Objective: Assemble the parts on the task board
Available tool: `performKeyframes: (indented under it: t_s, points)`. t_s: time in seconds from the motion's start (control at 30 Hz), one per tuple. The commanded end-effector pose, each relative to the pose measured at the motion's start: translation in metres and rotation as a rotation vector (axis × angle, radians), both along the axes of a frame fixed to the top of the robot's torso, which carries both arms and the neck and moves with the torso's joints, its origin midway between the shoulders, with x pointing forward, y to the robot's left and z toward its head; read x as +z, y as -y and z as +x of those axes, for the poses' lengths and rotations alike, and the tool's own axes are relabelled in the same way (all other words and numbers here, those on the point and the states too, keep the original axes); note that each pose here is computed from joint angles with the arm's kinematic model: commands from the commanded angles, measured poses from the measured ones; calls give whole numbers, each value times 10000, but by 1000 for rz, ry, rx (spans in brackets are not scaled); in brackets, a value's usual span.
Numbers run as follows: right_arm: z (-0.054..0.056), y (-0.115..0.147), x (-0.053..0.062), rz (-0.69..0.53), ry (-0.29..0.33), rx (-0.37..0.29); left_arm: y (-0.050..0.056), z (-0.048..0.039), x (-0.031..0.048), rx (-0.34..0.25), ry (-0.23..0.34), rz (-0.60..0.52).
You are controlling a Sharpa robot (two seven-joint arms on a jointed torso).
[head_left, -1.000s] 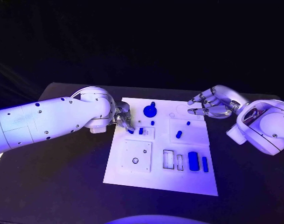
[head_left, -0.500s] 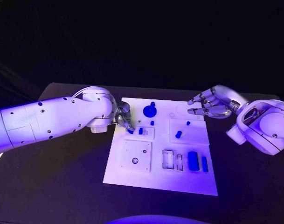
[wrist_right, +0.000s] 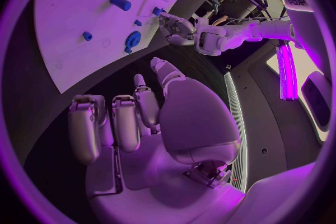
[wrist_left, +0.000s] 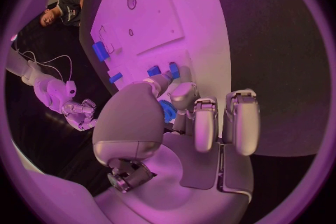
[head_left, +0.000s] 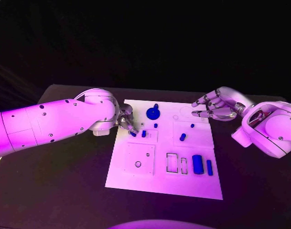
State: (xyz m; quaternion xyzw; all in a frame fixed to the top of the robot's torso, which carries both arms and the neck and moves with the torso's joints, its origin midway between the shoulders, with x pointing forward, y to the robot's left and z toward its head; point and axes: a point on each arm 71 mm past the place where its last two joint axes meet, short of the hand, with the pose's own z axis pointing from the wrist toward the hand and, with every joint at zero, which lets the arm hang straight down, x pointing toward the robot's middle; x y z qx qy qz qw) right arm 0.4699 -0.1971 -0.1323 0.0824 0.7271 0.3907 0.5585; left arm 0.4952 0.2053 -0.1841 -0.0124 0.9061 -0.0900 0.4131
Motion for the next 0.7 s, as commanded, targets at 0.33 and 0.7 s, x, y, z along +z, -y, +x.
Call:
performKeyframes:
  t_s: [0.33, 0.7]
  points:
    - [-8, -10, -5, -4, -2, 14, 43, -30, -70, -11, -10, 13]
    - [-9, -7, -4, -3, -2, 13, 36, -24, -75, -7, -15, 12]
